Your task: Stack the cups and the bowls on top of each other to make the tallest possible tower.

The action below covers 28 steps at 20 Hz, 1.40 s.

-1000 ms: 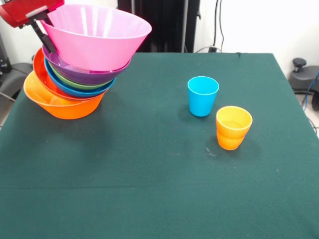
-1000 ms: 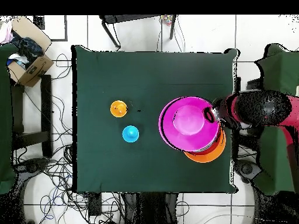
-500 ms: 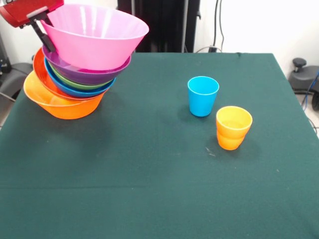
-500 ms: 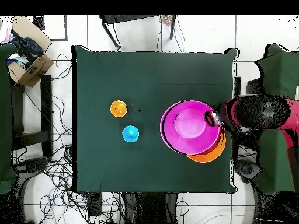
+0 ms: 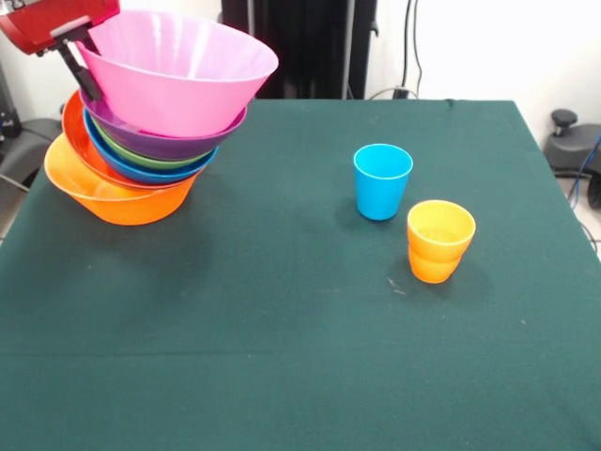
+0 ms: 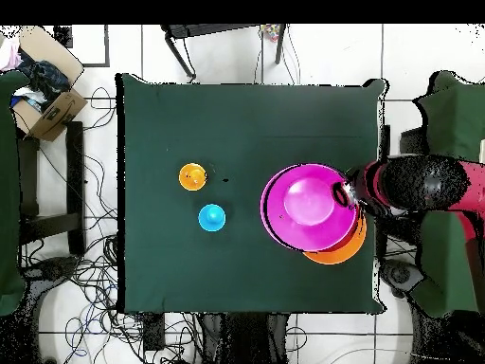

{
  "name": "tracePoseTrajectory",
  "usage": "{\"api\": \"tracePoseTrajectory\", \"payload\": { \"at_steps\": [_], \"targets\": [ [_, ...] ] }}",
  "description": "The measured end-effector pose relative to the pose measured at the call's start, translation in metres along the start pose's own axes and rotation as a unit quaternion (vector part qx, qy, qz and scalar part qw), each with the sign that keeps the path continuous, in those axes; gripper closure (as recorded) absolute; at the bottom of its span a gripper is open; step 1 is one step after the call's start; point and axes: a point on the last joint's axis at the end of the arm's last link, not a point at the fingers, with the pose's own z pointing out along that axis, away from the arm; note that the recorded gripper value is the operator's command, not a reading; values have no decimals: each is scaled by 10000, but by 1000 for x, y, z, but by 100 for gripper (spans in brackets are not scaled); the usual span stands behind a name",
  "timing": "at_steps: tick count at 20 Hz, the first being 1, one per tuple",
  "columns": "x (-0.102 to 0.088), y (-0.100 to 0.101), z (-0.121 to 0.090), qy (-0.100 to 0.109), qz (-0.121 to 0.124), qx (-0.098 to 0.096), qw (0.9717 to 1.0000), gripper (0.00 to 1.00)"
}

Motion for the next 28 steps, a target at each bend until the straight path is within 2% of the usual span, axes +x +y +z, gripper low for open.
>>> {"api": "tracePoseTrajectory", "payload": {
  "at_steps": [4,10,20,28],
  "targets": [
    [3,-1,3,59,-47,86,9999,100],
    [3,-2,4,75,-61,113,9999,100],
    [5,-1,15,86,-73,29,9999,100],
    [6,-2,17,97,-78,32,9999,100]
  ]
}}
